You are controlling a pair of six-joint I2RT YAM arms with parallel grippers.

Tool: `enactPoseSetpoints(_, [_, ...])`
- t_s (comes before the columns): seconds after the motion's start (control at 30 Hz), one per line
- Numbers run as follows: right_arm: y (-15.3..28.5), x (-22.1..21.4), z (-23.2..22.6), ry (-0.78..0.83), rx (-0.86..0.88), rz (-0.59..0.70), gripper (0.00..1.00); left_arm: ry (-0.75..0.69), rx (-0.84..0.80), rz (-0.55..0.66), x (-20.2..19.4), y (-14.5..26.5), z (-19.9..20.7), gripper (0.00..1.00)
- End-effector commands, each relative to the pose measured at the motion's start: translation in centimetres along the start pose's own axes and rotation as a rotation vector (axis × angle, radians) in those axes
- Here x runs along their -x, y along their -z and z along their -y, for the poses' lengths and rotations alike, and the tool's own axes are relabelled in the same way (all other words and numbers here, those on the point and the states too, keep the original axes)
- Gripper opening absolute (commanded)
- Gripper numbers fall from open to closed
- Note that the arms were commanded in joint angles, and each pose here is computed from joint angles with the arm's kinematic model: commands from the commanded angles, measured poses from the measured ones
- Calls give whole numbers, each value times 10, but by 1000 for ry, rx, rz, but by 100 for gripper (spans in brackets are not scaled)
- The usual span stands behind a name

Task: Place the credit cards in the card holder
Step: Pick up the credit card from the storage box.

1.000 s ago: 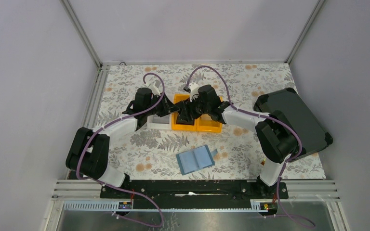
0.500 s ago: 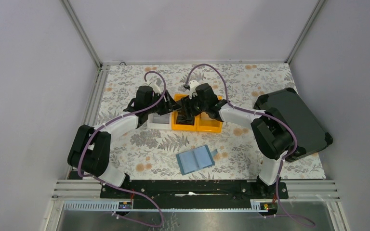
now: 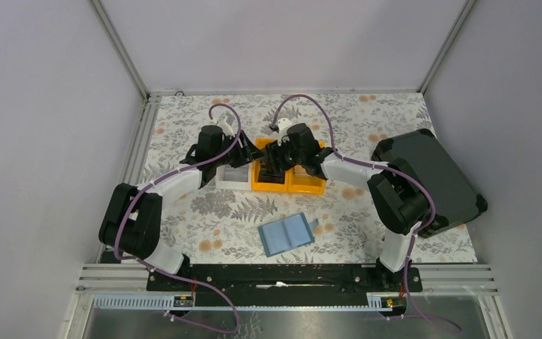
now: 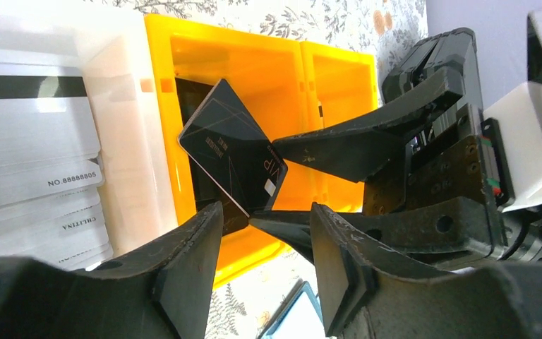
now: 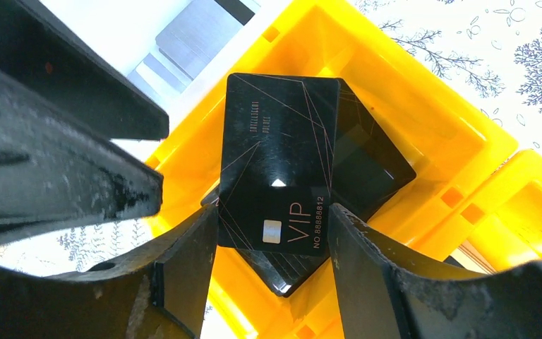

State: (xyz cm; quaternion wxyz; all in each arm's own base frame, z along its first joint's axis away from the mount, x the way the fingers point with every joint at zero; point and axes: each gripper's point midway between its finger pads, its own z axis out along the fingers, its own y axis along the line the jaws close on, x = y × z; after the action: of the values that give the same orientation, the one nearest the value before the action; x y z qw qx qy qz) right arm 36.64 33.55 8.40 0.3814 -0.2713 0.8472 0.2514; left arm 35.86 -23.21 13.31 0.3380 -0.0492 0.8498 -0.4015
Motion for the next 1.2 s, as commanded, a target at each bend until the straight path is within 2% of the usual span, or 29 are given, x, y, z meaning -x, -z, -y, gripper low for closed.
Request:
enactPoseSetpoints(0.0, [13,18,-6,7,18,100,62,45,-48,117,28,7,7,49])
enactPoseSetpoints(0.17, [30,26,-13,8,47,190,62,111,-122,166,36,16,13,47])
enactPoseSetpoints(0.3, [43,37,-19,7,69,265,61,108,-120,182,38,21,14,47])
enactPoseSetpoints(0.4, [43,37,-17,13,57,265,61,80,-104,174,37,20,12,47])
enactPoseSetpoints(0.67, [27,35,-14,82,57,107,63,-10,-46,183,38,26,4,49])
enactPoseSetpoints(0.83, [11,19,-7,167,60,-41,67,-50,118,197,42,33,-22,50])
enactPoseSetpoints(1.0, [4,14,1,278,63,-110,72,-88,311,282,57,58,-53,63])
enactPoseSetpoints(1.17, [-7,7,11,406,68,-157,77,-81,474,303,65,72,-86,83])
